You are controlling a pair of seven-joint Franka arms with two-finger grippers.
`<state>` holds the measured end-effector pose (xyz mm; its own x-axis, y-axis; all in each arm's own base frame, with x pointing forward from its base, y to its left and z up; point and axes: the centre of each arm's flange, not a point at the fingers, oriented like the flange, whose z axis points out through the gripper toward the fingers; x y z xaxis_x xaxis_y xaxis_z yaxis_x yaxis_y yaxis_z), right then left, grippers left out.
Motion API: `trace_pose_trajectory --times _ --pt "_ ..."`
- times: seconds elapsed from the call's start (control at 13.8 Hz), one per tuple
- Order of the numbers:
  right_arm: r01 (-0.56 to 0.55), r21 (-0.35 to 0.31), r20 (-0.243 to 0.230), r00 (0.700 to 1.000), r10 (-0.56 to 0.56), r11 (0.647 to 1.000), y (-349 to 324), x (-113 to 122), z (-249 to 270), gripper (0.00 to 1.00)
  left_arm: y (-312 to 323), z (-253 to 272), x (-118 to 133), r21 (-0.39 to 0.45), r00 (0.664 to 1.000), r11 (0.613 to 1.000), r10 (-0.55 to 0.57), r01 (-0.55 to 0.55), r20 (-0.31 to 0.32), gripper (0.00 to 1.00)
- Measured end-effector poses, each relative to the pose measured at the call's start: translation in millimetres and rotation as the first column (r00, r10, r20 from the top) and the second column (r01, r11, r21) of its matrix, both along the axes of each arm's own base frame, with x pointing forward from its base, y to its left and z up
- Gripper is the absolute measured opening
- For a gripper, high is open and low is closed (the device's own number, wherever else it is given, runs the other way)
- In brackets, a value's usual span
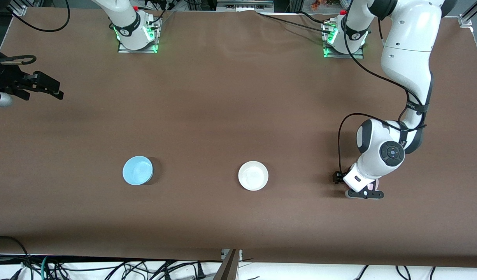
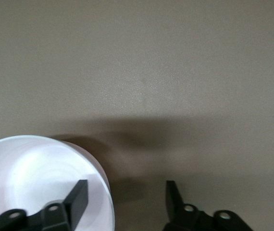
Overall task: Stack pink and blue bowls on white bowl
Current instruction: 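Close the left gripper on the pink bowl's rim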
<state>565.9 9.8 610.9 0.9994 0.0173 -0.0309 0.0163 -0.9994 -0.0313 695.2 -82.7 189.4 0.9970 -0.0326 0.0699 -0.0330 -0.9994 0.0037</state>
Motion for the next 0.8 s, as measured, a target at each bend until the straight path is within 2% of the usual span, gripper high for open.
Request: trace_pose_trajectory --times 0.07,0.51,0.8 --pt "0.000 0.000 0.000 1.000 0.000 1.000 0.0 0.0 0.0 1.00 1.0 0.2 0.2 0.001 1.000 1.000 -0.003 0.003 0.000 0.66" --pt "0.000 0.000 0.000 1.000 0.000 1.000 0.0 0.0 0.0 1.00 10.0 11.2 0.6 0.006 0.999 0.999 -0.033 0.033 -0.014 0.65" --pt "0.000 0.000 0.000 1.000 0.000 1.000 -0.2 0.0 0.0 1.00 9.7 14.3 0.2 0.006 0.999 0.999 -0.035 0.035 -0.018 0.59"
